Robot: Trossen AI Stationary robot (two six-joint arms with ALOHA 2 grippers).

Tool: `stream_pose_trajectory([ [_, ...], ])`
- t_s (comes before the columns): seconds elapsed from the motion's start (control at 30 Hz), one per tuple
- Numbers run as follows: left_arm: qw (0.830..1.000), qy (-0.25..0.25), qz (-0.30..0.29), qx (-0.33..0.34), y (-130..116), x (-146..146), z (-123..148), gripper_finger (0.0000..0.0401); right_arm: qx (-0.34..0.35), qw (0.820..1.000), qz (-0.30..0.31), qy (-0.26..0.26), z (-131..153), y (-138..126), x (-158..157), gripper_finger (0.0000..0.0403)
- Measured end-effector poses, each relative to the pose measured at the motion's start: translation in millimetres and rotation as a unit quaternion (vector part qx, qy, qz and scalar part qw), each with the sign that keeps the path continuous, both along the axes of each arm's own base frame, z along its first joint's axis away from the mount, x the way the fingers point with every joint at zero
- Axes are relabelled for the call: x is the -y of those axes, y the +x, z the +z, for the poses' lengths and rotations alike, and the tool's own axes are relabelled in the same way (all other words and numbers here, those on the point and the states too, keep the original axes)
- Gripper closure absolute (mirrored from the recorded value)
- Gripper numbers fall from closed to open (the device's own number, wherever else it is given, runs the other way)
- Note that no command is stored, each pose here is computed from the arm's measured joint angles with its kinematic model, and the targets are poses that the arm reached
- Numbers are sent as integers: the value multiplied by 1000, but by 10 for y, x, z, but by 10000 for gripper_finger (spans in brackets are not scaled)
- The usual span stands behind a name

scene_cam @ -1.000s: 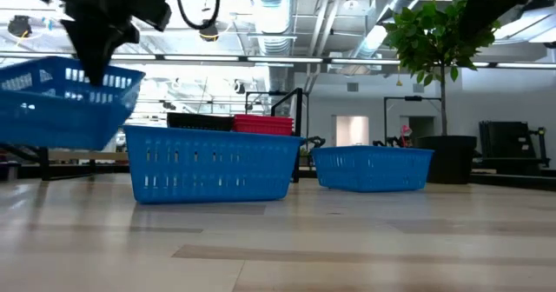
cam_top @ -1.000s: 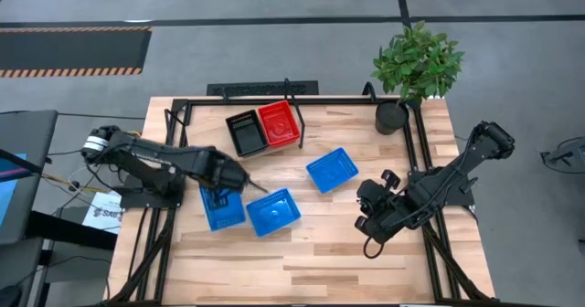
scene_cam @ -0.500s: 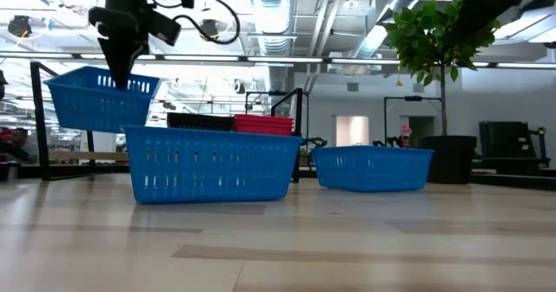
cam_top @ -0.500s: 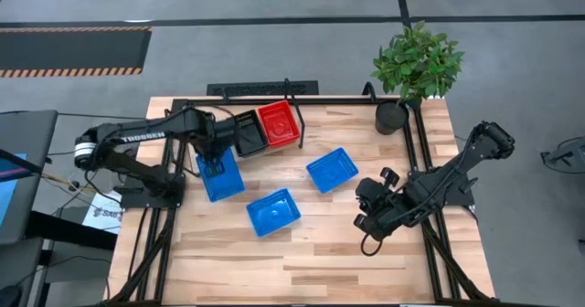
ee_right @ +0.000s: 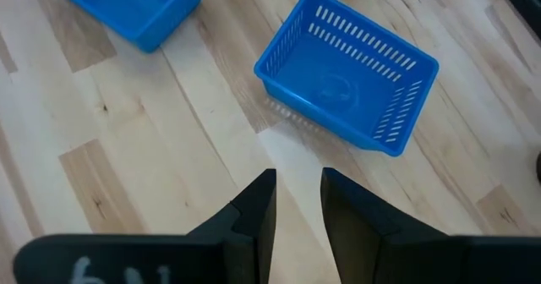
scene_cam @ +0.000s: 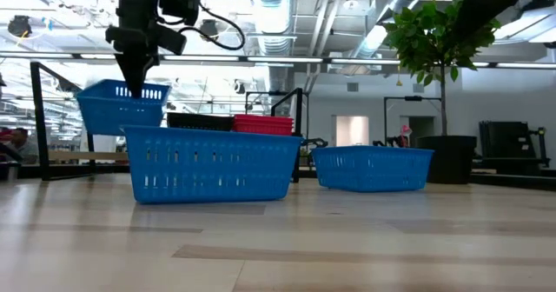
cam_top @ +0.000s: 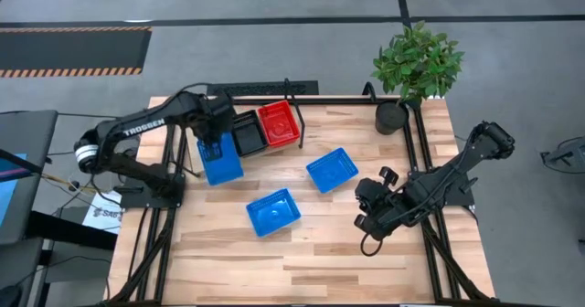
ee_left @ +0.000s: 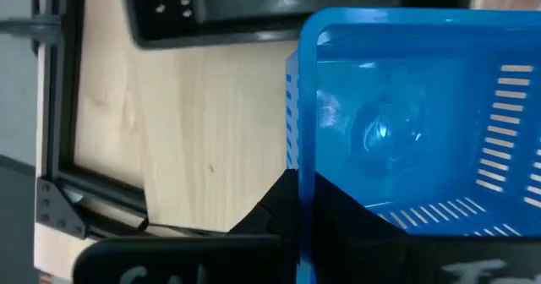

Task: Stack baskets on shelf by color
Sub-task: Put the bottom blue bin on the shelf

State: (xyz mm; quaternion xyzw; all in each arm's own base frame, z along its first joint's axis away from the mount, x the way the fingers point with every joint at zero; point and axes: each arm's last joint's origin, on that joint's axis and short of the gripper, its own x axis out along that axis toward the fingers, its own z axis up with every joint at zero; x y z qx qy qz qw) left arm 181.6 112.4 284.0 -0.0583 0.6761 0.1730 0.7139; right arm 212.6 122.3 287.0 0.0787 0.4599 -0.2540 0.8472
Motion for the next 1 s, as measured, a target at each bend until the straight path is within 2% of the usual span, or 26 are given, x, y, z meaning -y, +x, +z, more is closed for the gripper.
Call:
stream_pose_trajectory([
  [0.3, 999, 6, 44, -9, -195, -268, 1, 401, 0, 1000, 1, 0, 0, 0, 0, 285],
  [0.43, 998, 19, 54, 8, -214, -357, 7, 401, 0, 1000, 1, 0, 0, 0, 0, 285],
  [1.0, 999, 35, 20, 11, -292, -502, 10, 401, 1, 1000, 1, 2, 1, 3, -3, 285],
])
